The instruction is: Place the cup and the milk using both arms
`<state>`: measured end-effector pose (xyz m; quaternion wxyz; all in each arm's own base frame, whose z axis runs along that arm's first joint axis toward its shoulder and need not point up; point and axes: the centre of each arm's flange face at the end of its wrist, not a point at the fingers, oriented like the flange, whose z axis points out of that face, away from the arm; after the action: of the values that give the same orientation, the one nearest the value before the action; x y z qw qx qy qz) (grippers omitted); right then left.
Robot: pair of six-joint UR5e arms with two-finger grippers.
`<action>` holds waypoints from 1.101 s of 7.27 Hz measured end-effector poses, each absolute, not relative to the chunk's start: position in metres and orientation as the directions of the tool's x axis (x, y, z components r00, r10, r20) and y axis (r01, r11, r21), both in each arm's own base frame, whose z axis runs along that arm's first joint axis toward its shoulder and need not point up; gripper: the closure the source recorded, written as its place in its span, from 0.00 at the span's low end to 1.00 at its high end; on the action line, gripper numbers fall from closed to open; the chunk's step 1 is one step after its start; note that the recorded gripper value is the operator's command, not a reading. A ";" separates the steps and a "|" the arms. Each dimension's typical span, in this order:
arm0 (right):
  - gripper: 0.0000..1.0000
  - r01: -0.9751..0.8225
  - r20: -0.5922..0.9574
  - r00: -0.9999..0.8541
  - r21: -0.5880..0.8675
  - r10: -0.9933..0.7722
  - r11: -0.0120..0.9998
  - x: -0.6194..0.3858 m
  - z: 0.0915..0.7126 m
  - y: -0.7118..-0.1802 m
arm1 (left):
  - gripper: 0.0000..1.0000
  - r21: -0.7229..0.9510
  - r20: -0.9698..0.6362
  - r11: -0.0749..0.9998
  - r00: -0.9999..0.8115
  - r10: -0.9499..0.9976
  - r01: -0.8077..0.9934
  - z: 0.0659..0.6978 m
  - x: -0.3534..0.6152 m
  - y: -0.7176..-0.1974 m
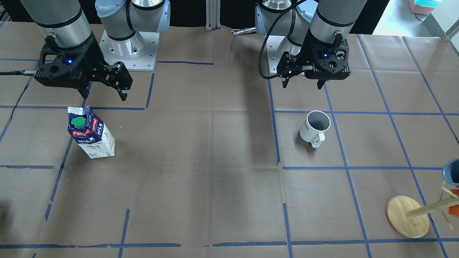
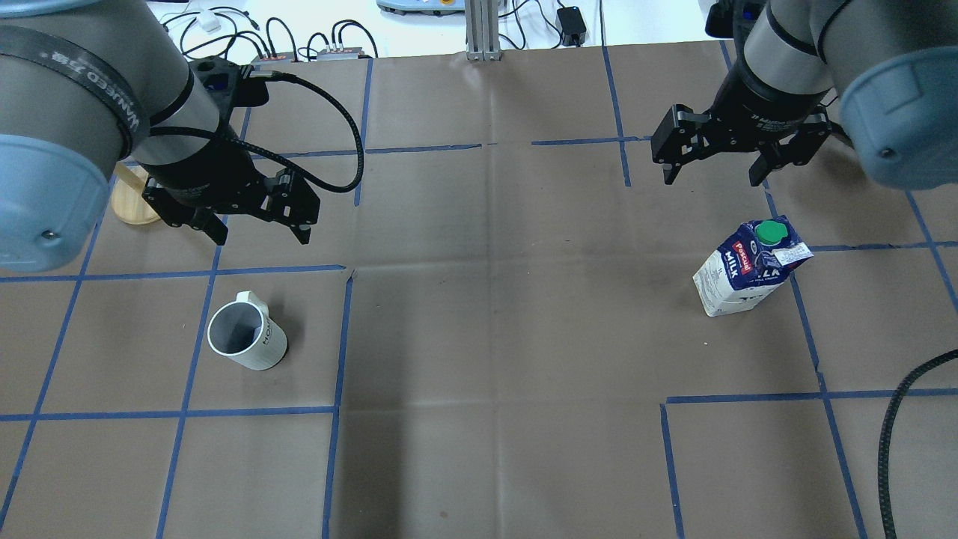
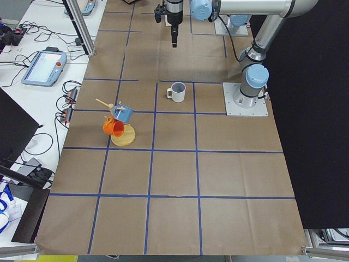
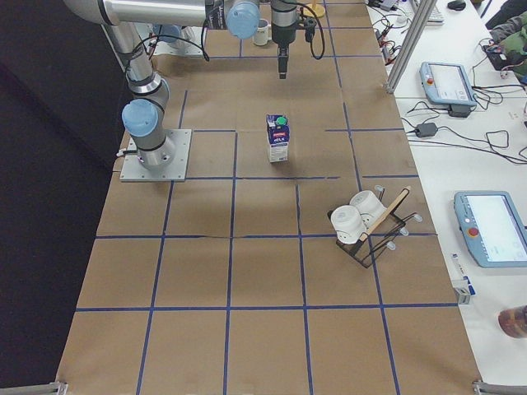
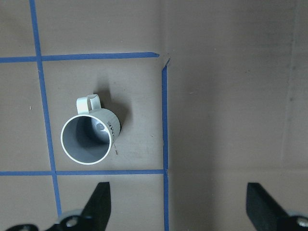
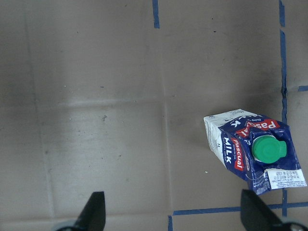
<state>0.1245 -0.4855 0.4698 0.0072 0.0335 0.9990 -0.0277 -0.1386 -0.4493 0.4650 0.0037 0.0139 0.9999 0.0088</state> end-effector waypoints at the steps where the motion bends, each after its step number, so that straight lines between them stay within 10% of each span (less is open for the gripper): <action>1: 0.00 0.067 -0.016 -0.998 -0.054 0.066 0.996 0.124 0.469 -0.486 | 0.00 0.018 -0.007 0.999 -1.000 0.029 0.029 0.465 -0.139 -0.449; 8: 0.00 0.067 -0.016 -0.998 -0.051 0.066 0.996 0.124 0.468 -0.486 | 0.00 0.001 -0.008 1.000 -1.000 0.026 0.026 0.449 -0.139 -0.451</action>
<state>0.1245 -0.4859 0.4680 0.0072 0.0333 0.9991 -0.0256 -0.1386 -0.4511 0.4494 0.0040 0.0129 0.9999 0.0005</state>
